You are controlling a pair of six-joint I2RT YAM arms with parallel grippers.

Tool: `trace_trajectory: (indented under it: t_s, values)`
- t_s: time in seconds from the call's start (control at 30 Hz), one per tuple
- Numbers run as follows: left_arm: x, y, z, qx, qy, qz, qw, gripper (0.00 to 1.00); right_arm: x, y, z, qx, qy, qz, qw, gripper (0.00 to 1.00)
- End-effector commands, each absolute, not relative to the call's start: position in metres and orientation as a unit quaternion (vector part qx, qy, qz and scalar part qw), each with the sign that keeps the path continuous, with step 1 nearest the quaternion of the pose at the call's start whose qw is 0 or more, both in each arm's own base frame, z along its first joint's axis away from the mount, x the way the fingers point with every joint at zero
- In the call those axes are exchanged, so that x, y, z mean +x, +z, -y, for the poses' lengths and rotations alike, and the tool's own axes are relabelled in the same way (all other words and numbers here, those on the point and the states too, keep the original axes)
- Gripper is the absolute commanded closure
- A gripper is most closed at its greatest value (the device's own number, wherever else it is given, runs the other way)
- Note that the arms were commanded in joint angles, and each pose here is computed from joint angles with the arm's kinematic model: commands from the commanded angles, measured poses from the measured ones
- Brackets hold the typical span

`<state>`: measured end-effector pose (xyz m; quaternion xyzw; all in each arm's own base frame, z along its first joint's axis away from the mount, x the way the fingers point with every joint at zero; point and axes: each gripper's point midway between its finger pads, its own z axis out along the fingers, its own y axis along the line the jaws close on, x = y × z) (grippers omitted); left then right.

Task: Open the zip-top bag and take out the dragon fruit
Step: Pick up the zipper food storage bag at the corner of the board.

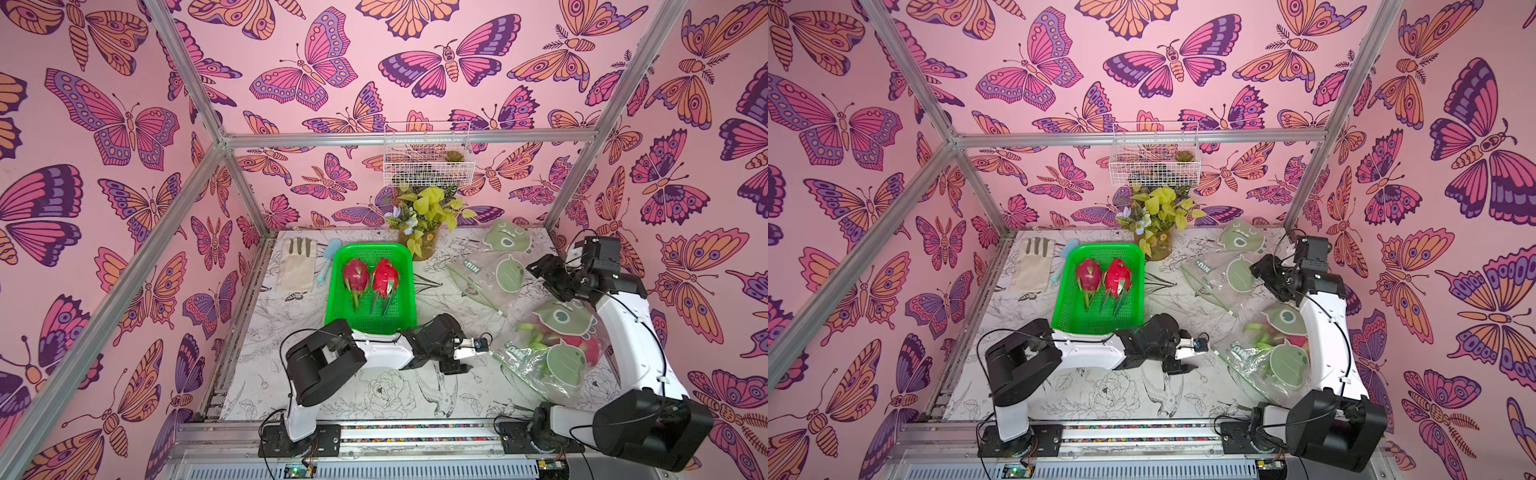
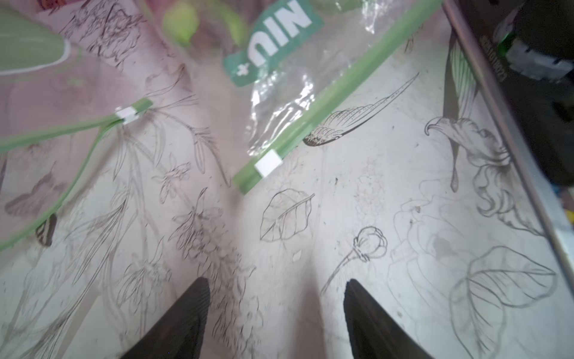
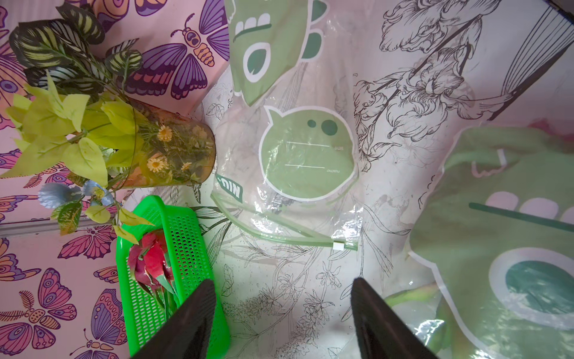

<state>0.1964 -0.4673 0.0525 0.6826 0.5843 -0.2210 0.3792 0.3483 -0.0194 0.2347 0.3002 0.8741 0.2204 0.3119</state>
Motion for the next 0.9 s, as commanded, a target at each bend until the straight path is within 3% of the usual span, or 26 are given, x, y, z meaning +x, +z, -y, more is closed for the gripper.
trace_trajectory:
  t_s: [0.0, 0.17, 0.3, 0.73, 0.8, 0.87]
  values:
    - [0.214, 0.065, 0.492, 0.695, -0.176, -0.522, 0.462, 0.3, 0.35, 0.239, 0.02, 0.287, 0.216, -0.874, 0.326, 0.28]
    - [0.226, 0.06, 0.516, 0.675, -0.113, -0.498, 0.532, 0.28, 0.35, 0.241, 0.02, 0.285, 0.218, -0.873, 0.329, 0.28]
    - [0.234, 0.064, 0.532, 0.647, -0.076, -0.481, 0.587, 0.21, 0.351, 0.242, 0.021, 0.286, 0.224, -0.871, 0.331, 0.28]
    - [0.228, 0.074, 0.548, 0.627, -0.063, -0.47, 0.619, 0.31, 0.354, 0.24, 0.02, 0.291, 0.252, -0.864, 0.324, 0.28]
    - [0.223, 0.076, 0.548, 0.633, -0.078, -0.469, 0.611, 0.36, 0.354, 0.24, 0.02, 0.291, 0.252, -0.864, 0.325, 0.28]
    - [0.219, 0.078, 0.548, 0.637, -0.086, -0.467, 0.607, 0.58, 0.354, 0.24, 0.021, 0.292, 0.252, -0.863, 0.325, 0.28]
